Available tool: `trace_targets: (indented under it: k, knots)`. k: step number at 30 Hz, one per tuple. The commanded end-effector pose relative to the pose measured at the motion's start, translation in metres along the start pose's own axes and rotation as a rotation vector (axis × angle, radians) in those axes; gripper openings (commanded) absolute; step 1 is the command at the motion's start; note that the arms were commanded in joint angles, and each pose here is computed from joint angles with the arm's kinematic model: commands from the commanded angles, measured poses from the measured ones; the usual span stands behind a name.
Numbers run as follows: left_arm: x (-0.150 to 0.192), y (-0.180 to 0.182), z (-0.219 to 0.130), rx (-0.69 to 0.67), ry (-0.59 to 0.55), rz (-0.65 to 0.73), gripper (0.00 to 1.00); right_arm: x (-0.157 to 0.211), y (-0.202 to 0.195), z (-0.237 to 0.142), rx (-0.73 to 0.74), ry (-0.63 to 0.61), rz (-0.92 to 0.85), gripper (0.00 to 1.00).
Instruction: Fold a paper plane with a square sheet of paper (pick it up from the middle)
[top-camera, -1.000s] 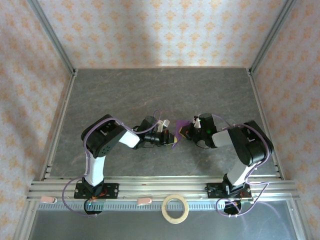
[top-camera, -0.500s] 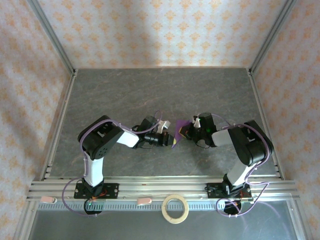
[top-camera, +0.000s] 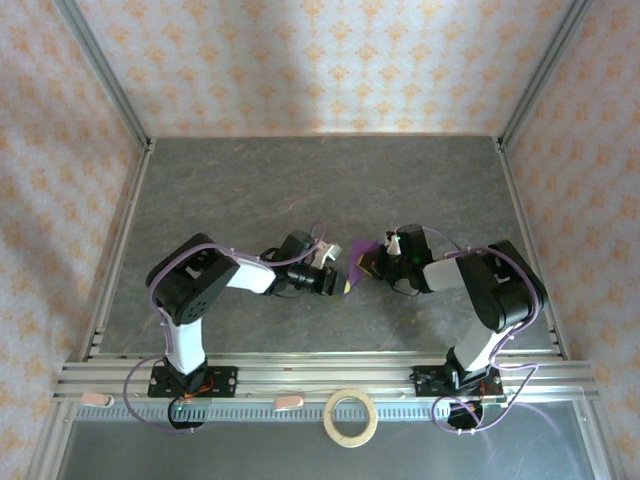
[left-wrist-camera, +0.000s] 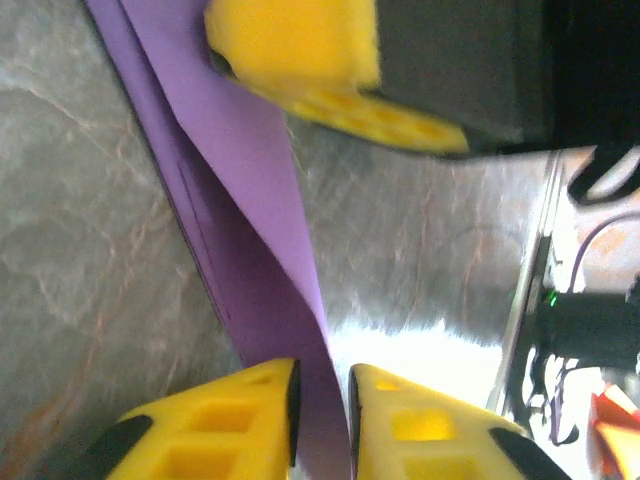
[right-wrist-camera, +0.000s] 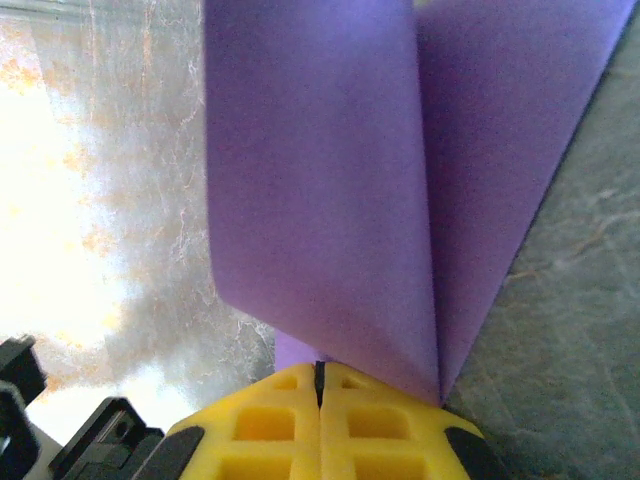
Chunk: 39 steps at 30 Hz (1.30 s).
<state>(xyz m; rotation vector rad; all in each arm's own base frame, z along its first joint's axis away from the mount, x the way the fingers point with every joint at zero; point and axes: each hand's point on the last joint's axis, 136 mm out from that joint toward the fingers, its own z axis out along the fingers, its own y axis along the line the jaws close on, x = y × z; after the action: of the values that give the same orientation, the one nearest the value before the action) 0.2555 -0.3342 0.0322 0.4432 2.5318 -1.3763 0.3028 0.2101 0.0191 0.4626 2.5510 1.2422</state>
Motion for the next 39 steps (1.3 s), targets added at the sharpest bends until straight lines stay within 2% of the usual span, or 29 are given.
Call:
trace_targets:
  k: [1,4,7,11,13,17,25,28,39]
  knots:
    - [0.030,0.020,-0.012,-0.110,0.071,-0.064,0.33,0.007,-0.064,0.002,0.238,-0.021,0.062,0.00]
    - [0.012,0.014,-0.022,-0.148,-0.010,-0.045,0.40,0.007,-0.063,0.002,0.240,-0.019,0.059,0.00]
    - [-0.006,0.005,-0.031,-0.158,-0.093,-0.063,0.41,0.007,-0.063,0.002,0.243,-0.017,0.058,0.00]
    - [-0.030,-0.018,-0.032,-0.091,-0.150,-0.043,0.19,0.006,-0.063,0.002,0.249,-0.017,0.056,0.00]
    - [-0.035,-0.029,-0.027,-0.040,-0.128,-0.028,0.11,0.007,-0.063,0.002,0.249,-0.015,0.053,0.00]
    - [-0.036,-0.046,-0.007,0.042,-0.039,-0.012,0.05,0.006,-0.063,0.001,0.251,-0.016,0.053,0.00]
    - [-0.036,-0.036,0.023,0.014,0.038,-0.015,0.05,0.007,-0.062,0.002,0.251,-0.012,0.052,0.00]
    - [-0.033,-0.022,0.033,-0.020,0.058,-0.035,0.05,0.007,-0.063,0.002,0.253,-0.009,0.052,0.00]
    - [-0.005,0.008,0.034,-0.099,0.106,-0.069,0.04,0.006,-0.062,0.002,0.258,-0.009,0.048,0.00]
